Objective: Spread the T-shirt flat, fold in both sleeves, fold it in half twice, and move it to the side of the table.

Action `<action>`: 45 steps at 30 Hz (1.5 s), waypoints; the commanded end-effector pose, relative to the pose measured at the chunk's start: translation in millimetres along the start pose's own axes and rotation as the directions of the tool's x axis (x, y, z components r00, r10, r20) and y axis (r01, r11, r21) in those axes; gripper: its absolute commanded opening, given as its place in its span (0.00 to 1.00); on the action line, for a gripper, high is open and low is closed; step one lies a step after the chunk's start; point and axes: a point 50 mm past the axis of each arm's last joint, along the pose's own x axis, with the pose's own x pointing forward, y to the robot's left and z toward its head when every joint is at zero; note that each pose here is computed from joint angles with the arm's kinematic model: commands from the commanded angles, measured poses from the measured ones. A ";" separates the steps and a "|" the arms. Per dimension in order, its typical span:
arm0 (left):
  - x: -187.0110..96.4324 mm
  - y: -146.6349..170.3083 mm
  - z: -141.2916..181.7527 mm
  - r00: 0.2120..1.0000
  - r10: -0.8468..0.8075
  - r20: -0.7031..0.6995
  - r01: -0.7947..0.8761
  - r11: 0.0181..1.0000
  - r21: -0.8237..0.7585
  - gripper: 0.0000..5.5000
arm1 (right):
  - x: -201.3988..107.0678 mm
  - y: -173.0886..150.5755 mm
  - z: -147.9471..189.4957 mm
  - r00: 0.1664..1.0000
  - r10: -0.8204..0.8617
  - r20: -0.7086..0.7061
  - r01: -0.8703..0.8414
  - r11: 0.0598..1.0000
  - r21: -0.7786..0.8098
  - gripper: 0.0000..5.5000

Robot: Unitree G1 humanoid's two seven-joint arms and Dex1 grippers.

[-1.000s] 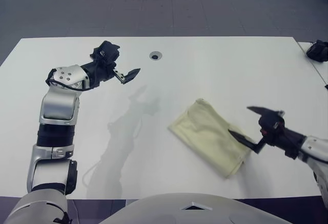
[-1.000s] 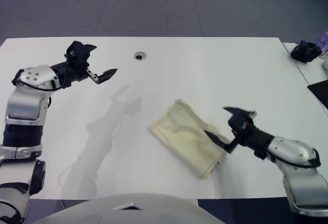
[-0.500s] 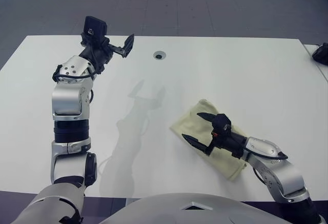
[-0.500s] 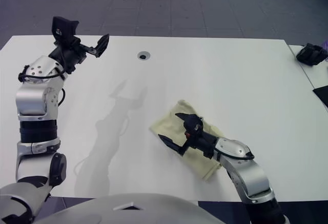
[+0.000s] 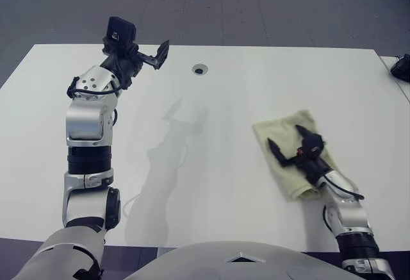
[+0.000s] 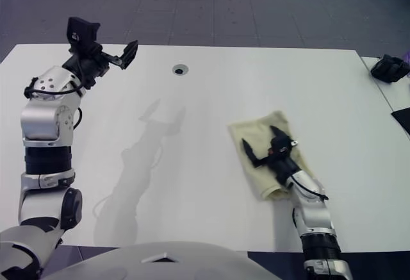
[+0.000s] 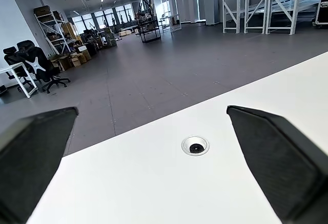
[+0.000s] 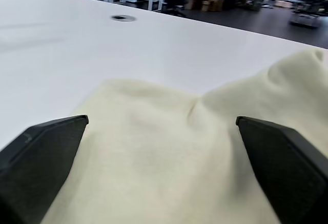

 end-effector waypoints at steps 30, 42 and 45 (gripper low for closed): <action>4.8 -26.9 -50.6 0.961 0.218 -0.172 -0.233 0.970 -0.073 0.98 | 83.6 27.6 121.7 0.937 -0.340 0.082 0.335 0.940 0.069 0.97; 10.5 -29.9 -42.1 0.970 0.197 -0.144 -0.210 0.974 -0.083 0.98 | 85.8 26.1 120.6 0.940 -0.334 0.071 0.333 0.943 0.026 0.97; 11.6 -29.1 -41.8 0.969 0.202 -0.141 -0.215 0.973 -0.085 0.98 | 88.9 28.2 120.7 0.945 -0.320 0.070 0.320 0.947 0.019 0.97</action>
